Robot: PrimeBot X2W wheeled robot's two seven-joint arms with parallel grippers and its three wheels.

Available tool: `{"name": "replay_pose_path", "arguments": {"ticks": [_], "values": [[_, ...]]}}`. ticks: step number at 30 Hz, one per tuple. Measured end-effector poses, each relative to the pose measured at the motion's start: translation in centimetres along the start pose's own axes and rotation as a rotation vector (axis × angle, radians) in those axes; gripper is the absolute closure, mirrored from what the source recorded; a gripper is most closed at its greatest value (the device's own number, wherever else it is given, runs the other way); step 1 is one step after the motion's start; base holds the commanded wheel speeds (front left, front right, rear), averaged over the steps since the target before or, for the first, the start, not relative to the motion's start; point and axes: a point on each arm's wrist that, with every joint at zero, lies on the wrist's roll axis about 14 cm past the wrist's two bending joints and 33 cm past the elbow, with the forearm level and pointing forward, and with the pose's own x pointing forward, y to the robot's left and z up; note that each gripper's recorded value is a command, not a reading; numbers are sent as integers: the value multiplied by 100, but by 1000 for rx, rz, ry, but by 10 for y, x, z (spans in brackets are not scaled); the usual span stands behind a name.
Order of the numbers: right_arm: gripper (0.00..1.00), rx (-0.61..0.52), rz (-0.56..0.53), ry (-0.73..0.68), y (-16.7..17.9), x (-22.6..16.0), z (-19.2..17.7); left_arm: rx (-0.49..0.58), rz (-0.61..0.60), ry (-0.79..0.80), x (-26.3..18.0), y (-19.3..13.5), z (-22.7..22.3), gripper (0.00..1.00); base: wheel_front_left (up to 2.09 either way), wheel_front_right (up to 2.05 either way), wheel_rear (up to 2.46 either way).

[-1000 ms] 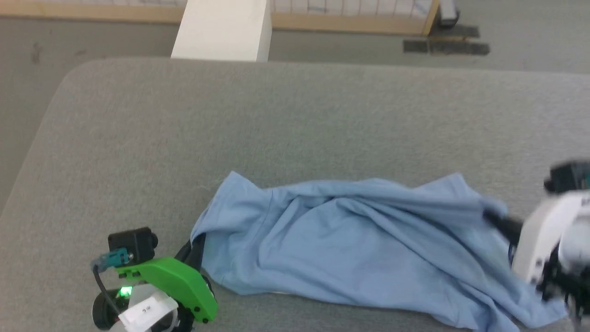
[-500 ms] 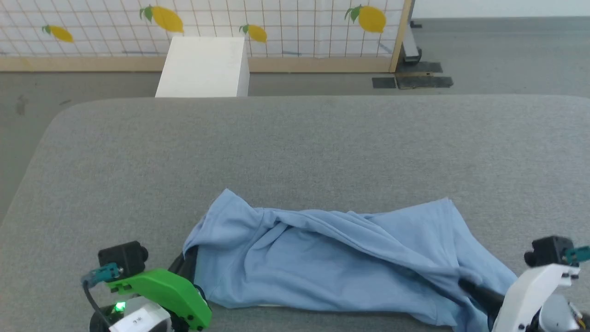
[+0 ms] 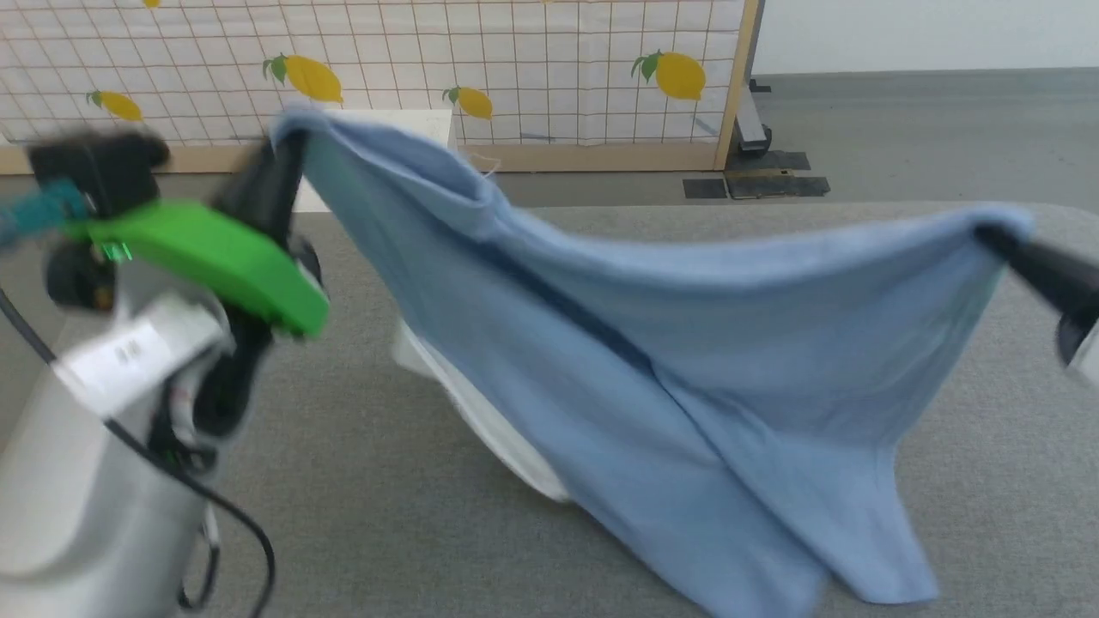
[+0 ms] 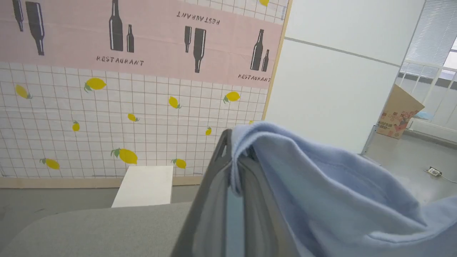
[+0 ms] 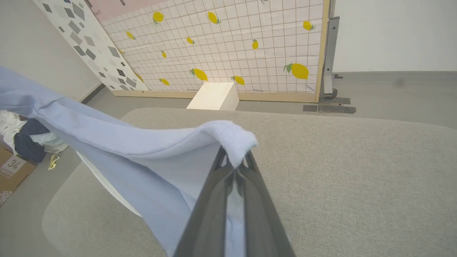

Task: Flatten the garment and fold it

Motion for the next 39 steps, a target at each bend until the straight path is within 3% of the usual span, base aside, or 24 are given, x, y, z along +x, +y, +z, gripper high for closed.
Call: {"name": "replay_pose_path", "arguments": {"ticks": [6,14,23,30,39], "values": [[100,-28,11,-60,0,3,39,105,-35,-90,29,-3,49,100,0,0,0],[100,-53,-22,-64,-9,34,63,224,-13,-38,76,16,58,100,0,0,0],[100,-89,-100,-182,-22,103,127,382,61,-67,155,56,79,100,0,0,0],[100,-99,-153,-291,-33,160,170,471,125,-201,210,80,101,100,0,0,0],[100,-99,-198,-388,-48,218,184,508,161,-386,251,95,98,100,0,0,0]]}}
